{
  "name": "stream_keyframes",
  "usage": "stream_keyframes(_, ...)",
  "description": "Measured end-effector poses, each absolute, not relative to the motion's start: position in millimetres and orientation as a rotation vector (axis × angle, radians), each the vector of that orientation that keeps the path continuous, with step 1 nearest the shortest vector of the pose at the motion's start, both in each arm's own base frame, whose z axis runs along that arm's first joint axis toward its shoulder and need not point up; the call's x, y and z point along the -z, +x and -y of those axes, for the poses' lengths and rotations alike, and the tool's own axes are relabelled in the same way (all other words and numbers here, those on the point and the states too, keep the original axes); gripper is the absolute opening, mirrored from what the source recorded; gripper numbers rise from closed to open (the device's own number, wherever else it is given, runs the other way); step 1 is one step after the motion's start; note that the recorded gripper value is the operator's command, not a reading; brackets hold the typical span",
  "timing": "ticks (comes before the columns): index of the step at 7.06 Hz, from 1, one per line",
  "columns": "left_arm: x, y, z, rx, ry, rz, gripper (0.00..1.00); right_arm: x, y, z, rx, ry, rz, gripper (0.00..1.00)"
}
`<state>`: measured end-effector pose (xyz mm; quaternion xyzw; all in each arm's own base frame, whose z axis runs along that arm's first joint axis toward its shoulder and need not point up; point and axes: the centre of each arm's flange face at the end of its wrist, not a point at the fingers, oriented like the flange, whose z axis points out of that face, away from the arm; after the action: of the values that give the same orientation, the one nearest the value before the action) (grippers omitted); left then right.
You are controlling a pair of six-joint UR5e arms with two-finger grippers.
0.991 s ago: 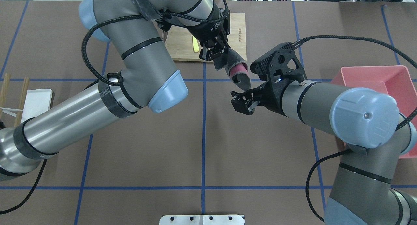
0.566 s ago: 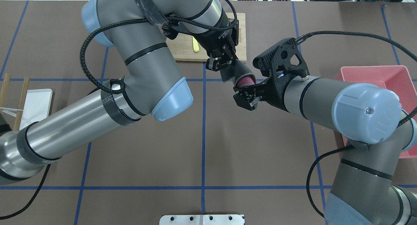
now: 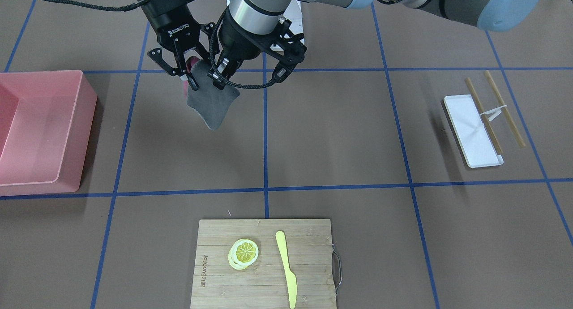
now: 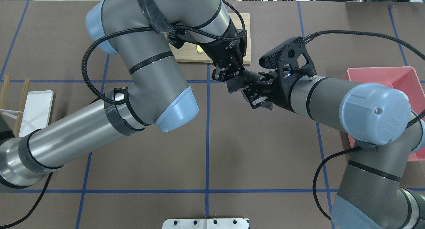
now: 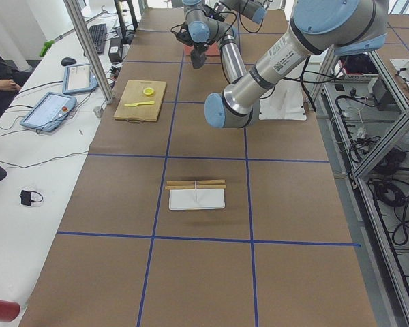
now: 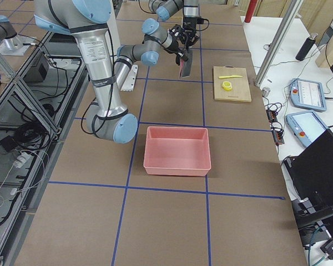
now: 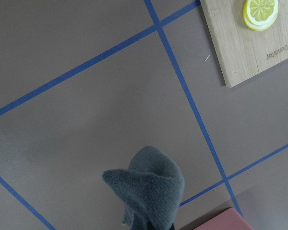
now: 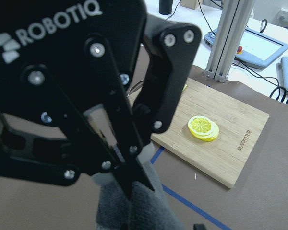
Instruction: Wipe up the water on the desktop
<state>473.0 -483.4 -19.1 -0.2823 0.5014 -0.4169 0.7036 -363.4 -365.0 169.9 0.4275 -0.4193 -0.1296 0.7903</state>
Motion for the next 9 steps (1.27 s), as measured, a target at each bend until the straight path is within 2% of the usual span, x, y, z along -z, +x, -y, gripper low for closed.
stream_keyframes(3,18,472,483,0.925,-0.628,-1.116,0.00,-172,-363,365,0.287,0.919,0.900,0.57)
stream_keyframes(9,2,469,483,0.924,-0.619,-1.109,0.00,-173,-361,364,0.291,0.918,0.899,0.56)
